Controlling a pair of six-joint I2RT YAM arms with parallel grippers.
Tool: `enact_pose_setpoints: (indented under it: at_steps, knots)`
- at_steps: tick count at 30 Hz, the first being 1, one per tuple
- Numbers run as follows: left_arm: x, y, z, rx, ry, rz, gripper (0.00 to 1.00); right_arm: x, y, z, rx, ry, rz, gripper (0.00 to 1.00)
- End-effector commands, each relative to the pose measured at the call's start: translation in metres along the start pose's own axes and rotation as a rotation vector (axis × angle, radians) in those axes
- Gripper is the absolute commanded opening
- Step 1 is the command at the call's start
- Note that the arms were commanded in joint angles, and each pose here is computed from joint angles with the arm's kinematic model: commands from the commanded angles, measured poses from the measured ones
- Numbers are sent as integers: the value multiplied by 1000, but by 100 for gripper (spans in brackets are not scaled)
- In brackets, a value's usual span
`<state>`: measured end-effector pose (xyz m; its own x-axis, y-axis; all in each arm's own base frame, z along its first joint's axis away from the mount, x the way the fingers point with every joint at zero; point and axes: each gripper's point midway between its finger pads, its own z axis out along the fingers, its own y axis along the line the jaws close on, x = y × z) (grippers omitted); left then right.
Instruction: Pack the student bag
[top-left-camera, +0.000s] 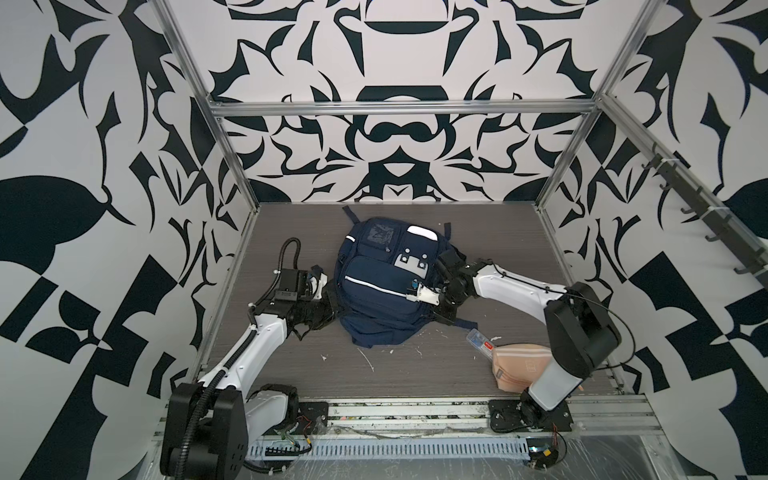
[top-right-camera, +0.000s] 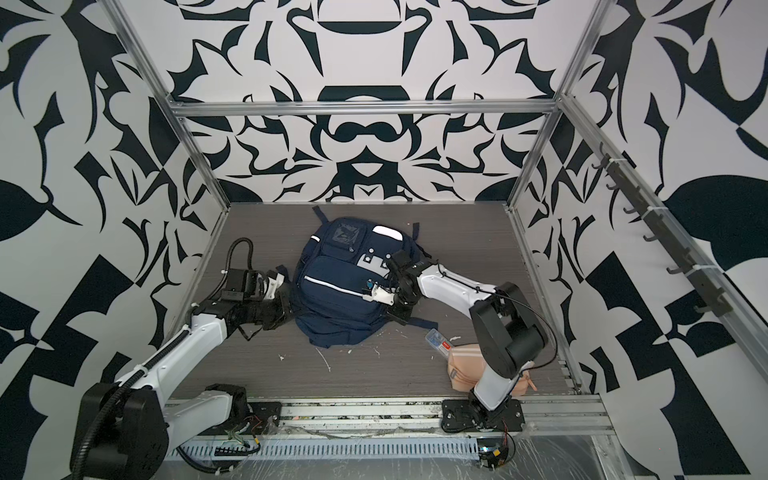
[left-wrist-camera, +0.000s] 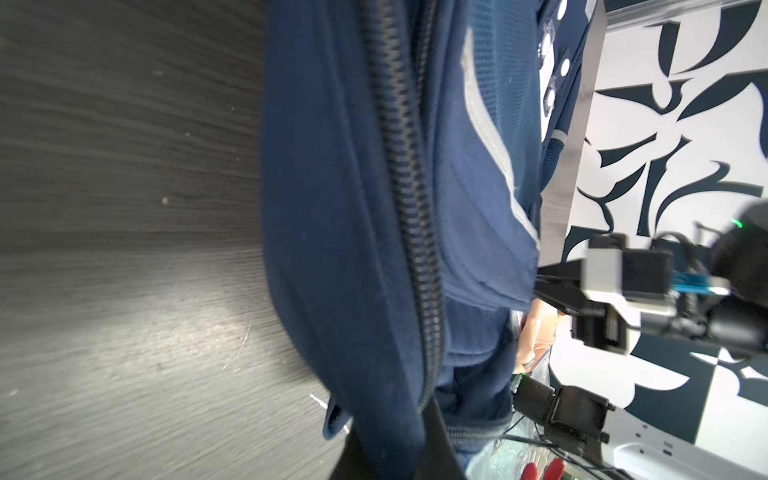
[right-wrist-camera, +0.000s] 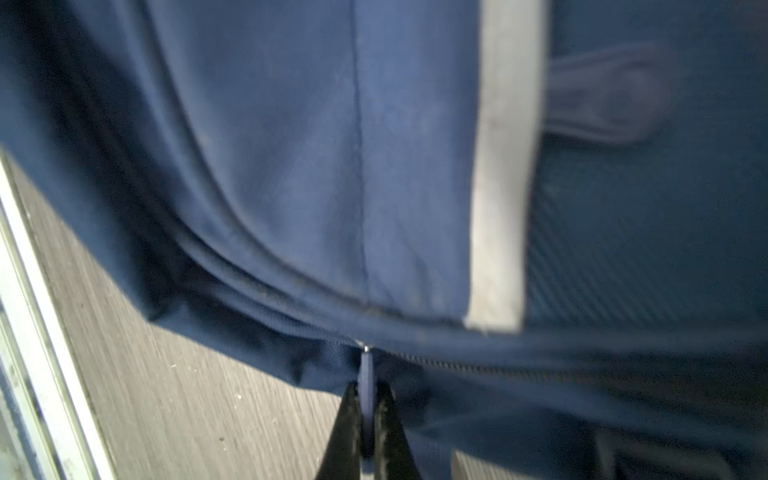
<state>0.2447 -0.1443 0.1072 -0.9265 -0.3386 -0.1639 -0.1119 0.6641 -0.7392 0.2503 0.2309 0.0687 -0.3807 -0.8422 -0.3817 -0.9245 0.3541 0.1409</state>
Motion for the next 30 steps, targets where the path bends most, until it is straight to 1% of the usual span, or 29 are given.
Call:
enact_pose_setpoints:
  at_steps: [1,3,5,8,10,11,14,16,18,23,27,30]
  knots:
    - [-22,-11,-8,58,-142,-71,0,-24,-15,-25,117,-112,117,0]
    - [-24,-8,-8,65,-172,-113,0,-29,-13,-34,127,-156,174,0]
    - [-27,-8,-6,74,-187,-147,0,-33,-7,-41,109,-195,221,0]
    - [-31,-8,-4,82,-193,-174,0,-32,4,-45,96,-197,241,0]
    - [-34,-7,-3,85,-210,-203,0,-30,15,-47,82,-184,210,0]
    - [-37,-8,-2,96,-221,-225,0,-31,23,-47,75,-180,175,0]
    - [-43,-11,2,114,-234,-268,0,-38,45,-50,39,-200,107,0]
    - [-46,-22,5,120,-232,-262,0,-45,60,-52,-15,-229,67,0]
    - [-50,-38,8,132,-228,-232,0,-56,69,-54,-35,-287,30,0]
    - [-49,-54,11,165,-215,-237,0,-86,56,-52,-21,-343,44,0]
    - [-37,-63,15,197,-191,-221,0,-122,40,-50,-11,-416,101,0]
    - [-17,-74,19,240,-97,-185,0,-150,28,-54,3,-508,161,0]
